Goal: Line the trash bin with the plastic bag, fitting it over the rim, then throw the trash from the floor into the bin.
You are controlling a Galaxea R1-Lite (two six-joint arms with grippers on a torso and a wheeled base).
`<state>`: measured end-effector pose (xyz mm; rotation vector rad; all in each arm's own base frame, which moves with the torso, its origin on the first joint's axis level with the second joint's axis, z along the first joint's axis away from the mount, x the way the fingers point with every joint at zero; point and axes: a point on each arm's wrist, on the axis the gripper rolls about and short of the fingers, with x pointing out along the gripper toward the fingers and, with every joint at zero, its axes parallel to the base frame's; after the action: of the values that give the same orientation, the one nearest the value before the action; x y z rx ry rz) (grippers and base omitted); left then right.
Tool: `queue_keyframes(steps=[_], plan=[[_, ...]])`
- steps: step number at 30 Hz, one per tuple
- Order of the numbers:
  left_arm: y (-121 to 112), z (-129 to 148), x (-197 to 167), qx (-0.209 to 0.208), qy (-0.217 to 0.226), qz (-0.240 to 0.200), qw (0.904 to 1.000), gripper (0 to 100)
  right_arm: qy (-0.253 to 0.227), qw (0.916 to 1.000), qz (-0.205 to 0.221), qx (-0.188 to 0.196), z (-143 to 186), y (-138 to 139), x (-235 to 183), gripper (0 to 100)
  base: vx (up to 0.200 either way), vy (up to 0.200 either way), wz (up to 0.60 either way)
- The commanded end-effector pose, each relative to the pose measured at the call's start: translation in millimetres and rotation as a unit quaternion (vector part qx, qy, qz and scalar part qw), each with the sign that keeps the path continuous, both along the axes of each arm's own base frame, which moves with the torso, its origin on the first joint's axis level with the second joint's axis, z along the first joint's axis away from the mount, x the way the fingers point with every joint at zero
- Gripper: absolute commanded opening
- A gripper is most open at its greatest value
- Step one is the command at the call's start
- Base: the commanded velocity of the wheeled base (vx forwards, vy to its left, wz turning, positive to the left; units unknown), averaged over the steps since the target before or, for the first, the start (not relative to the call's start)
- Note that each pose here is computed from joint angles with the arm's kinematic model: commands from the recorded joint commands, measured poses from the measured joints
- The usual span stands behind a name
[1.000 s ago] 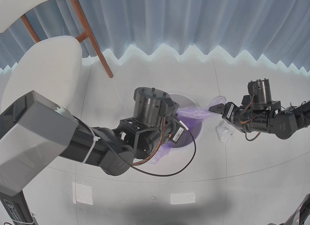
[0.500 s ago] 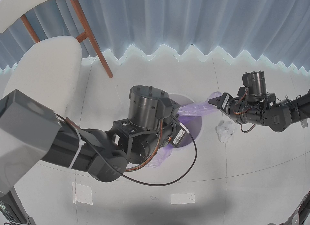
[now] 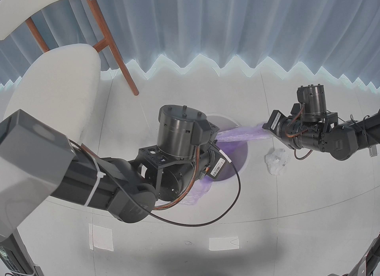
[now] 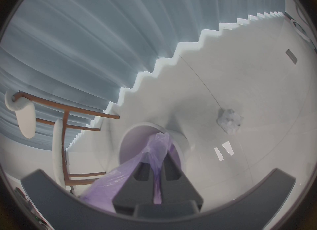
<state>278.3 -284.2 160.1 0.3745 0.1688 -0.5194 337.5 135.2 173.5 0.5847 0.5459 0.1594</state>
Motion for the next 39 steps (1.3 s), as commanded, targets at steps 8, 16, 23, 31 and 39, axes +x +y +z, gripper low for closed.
queue_keyframes(steps=[8, 16, 23, 31, 39], plan=[[-5.9, -0.5, 3.3, -0.013, 0.000, 0.001, 0.9999, 0, -0.102, 0.9924, 0.065, 0.024, 49.1, 10.2, 25.0, 0, 0.000, 0.000, 0.00], [-6.6, 18.1, 5.7, -0.074, 0.019, 0.018, 0.9970, 100, -0.137, 0.9788, 0.153, -0.005, 49.8, -10.1, 33.0, 0, 0.000, 0.000, 0.00], [-0.5, 56.5, -20.3, -0.143, 0.034, 0.010, 0.9891, 100, -0.175, 0.9632, 0.203, 0.013, 47.9, -19.4, 35.3, 0, 0.000, 0.000, 0.00], [26.1, 104.3, -44.0, -0.158, 0.050, 0.008, 0.9861, 100, -0.198, 0.9418, 0.272, 0.003, 21.5, -29.8, 25.7, 0, 0.000, 0.000, 0.00], [73.7, 80.9, -28.6, -0.125, 0.119, -0.007, 0.9850, 100, -0.202, 0.9402, 0.274, 0.004, 14.8, -32.5, 23.6, 0, 0.000, 0.000, 0.00]])
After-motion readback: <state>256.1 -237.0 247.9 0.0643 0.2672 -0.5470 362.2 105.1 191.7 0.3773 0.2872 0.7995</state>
